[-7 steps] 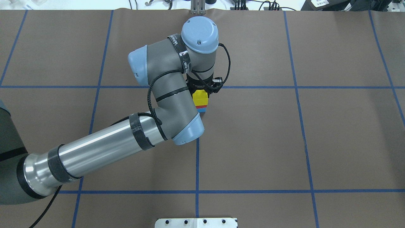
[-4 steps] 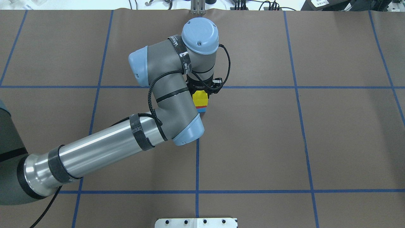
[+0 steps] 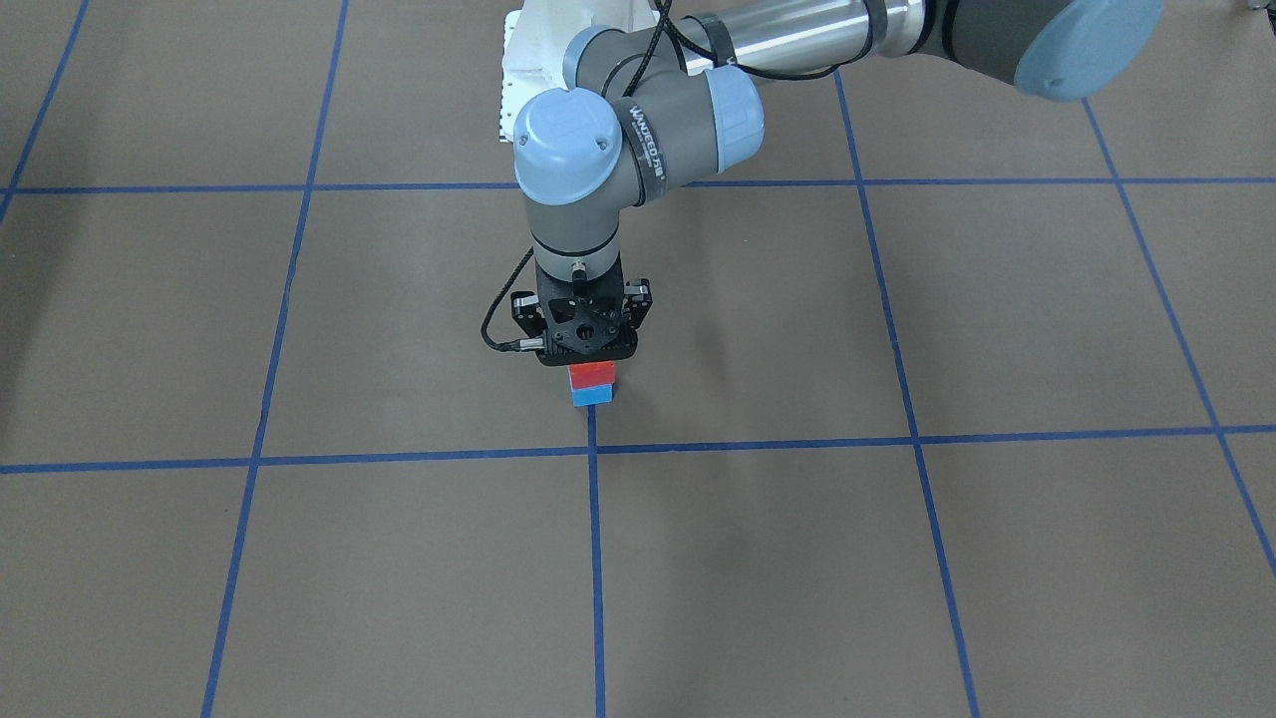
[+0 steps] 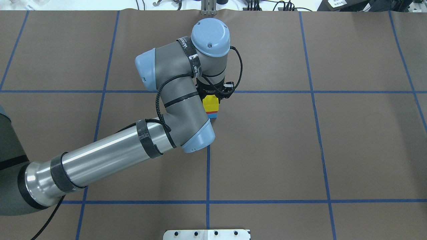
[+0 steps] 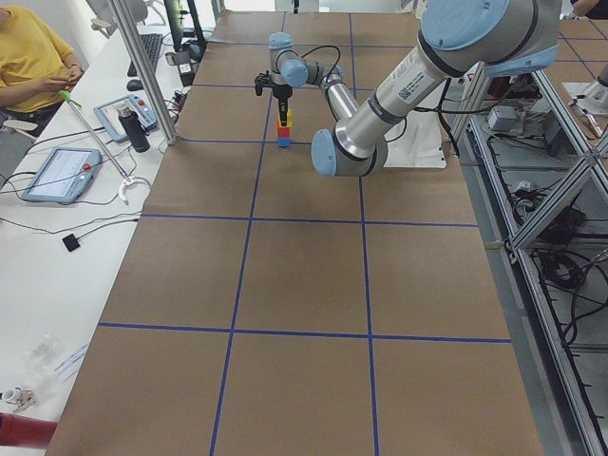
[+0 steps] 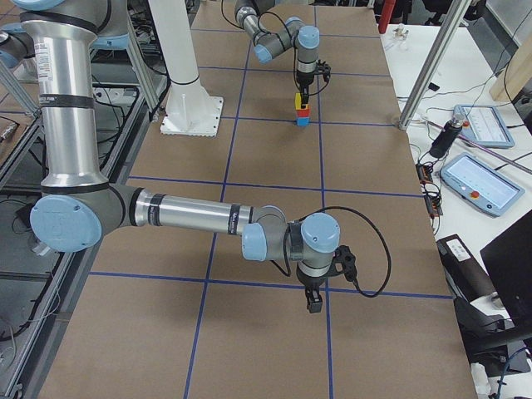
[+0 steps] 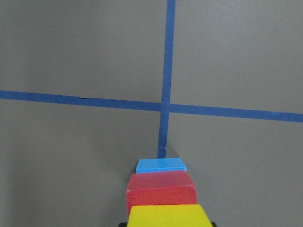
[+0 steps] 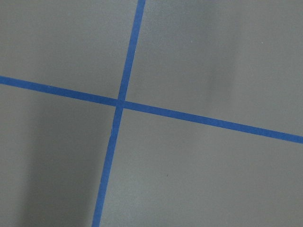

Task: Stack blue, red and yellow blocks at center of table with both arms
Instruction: 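Lower the yellow cube onto the red cube with the left gripper, then open the left gripper and lift it away from the stack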

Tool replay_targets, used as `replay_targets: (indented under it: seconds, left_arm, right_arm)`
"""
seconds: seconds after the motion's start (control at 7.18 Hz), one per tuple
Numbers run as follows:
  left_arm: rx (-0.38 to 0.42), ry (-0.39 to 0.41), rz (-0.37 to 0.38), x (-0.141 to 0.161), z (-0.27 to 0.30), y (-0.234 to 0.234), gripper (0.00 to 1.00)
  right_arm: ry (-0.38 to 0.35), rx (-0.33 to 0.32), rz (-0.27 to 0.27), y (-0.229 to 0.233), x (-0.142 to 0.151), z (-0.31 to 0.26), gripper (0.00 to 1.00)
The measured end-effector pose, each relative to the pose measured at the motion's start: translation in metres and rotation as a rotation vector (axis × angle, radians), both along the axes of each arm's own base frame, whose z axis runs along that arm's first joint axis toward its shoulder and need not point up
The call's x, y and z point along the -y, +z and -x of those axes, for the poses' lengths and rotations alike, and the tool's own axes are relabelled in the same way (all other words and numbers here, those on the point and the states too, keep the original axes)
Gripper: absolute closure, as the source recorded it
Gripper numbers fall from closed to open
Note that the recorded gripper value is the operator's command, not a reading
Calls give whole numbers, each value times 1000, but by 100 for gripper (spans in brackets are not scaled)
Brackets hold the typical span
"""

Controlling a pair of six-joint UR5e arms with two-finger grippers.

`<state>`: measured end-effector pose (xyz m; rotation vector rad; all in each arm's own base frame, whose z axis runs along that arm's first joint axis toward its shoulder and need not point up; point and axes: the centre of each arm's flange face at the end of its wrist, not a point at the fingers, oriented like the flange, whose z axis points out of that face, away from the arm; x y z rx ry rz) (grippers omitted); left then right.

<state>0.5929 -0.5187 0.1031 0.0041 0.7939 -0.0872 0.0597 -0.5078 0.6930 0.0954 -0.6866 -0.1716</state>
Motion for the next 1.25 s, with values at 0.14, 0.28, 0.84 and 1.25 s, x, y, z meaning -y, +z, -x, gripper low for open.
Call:
replay_targets:
  seconds: [0.14, 0.28, 0.84, 1.25]
  left_arm:
    - [-1, 6, -7, 0, 1, -1, 64]
    - [-2, 15, -18, 2, 3, -2, 63]
    - [-3, 21, -30, 3, 5, -3, 0]
    - [-5, 21, -31, 3, 5, -3, 0]
  right_arm:
    - [0, 0, 0, 0, 0, 0, 0]
    - [0, 0, -1, -1, 0, 0, 0]
    - [0, 0, -1, -1, 1, 0, 0]
    - [1, 0, -1, -1, 1, 0, 0]
